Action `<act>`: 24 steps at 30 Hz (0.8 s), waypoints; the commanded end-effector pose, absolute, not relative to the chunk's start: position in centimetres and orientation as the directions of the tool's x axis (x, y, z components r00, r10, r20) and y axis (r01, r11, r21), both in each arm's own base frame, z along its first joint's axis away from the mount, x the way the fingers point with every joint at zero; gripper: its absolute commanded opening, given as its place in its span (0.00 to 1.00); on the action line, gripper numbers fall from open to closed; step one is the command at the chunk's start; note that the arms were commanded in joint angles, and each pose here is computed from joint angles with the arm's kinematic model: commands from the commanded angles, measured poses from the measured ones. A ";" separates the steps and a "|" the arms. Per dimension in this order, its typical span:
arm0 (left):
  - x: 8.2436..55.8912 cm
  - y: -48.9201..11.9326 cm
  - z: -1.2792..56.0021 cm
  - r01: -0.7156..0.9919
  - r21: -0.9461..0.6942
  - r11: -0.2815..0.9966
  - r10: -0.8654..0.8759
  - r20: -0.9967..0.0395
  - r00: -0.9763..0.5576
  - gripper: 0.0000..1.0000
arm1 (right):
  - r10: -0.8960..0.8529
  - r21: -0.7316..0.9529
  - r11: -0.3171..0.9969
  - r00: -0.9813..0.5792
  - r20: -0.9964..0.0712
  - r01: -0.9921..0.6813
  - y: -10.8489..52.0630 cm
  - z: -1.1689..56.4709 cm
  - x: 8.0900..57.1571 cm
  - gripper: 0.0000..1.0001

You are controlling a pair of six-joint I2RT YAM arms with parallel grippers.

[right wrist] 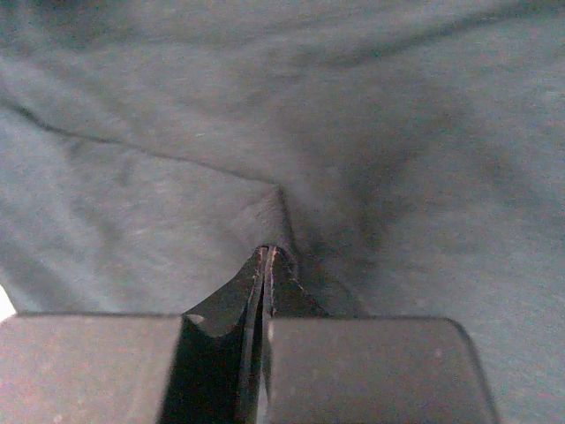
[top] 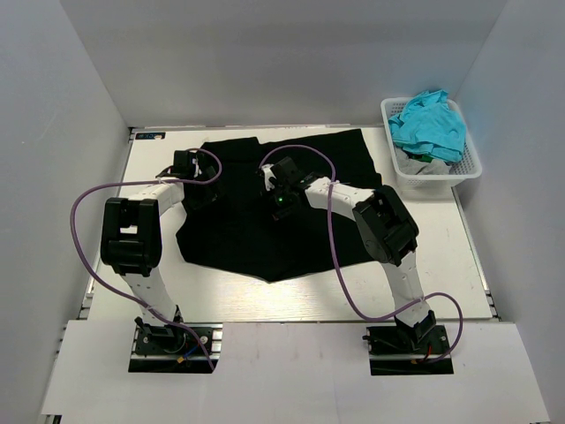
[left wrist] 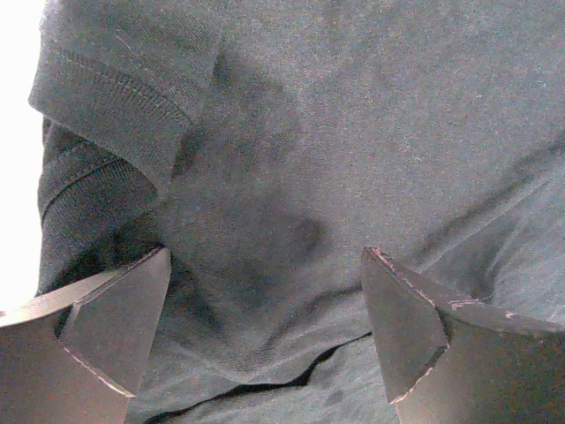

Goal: Fold and stack the t-shirts
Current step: Flatten out the tshirt

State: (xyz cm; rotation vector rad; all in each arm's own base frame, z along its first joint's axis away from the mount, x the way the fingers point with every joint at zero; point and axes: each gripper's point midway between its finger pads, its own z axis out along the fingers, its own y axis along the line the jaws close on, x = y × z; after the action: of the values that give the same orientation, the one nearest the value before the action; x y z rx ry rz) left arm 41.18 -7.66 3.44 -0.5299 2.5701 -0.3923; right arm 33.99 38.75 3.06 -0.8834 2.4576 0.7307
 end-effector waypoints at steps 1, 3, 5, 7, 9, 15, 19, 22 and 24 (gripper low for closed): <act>41.3 -8.1 3.6 -0.281 -0.382 0.880 -0.429 -0.386 -0.817 0.99 | -0.449 0.232 0.709 -0.680 -0.580 -0.666 37.9 3.7 35.6 0.00; 41.3 -8.2 3.6 -0.277 -0.390 0.878 -0.428 -0.382 -0.819 0.99 | -0.455 0.202 0.699 -0.645 -0.614 -0.686 38.0 4.8 35.8 0.00; 41.4 -8.2 3.3 -0.277 -0.390 0.878 -0.428 -0.382 -0.819 0.99 | -0.466 0.214 0.667 -0.624 -0.627 -0.713 38.3 5.4 35.0 0.00; 41.4 -8.2 3.3 -0.277 -0.390 0.878 -0.428 -0.382 -0.819 0.99 | -0.451 0.240 0.614 -0.583 -0.676 -0.752 39.1 8.2 33.9 0.00; 41.3 -8.4 2.9 -0.277 -0.393 0.877 -0.426 -0.370 -0.826 0.99 | -0.448 0.271 0.551 -0.554 -0.702 -0.789 39.8 9.9 32.1 0.00; 42.1 -8.8 3.8 -0.256 -0.416 0.872 -0.425 -0.386 -0.819 0.99 | -0.504 0.417 0.395 -0.573 -0.647 -0.818 40.9 11.0 24.6 0.00; 42.4 -8.8 4.1 -0.253 -0.419 0.872 -0.425 -0.393 -0.815 0.99 | -0.531 0.454 0.316 -0.552 -0.643 -0.833 41.9 11.4 20.0 0.00; 42.4 -8.8 3.7 -0.256 -0.416 0.872 -0.425 -0.386 -0.819 0.99 | -0.522 0.428 0.392 -0.581 -0.625 -0.814 41.7 10.6 19.9 0.00; 42.2 -8.8 3.6 -0.260 -0.413 0.873 -0.425 -0.379 -0.822 0.99 | -0.505 0.373 0.498 -0.611 -0.609 -0.783 40.8 9.7 22.0 0.00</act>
State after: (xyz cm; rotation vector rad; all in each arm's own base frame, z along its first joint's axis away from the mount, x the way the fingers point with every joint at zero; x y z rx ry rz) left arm 41.87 -8.44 3.62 -0.5135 2.5704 -0.4550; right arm 19.19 41.74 9.42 -1.2137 2.2770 1.0125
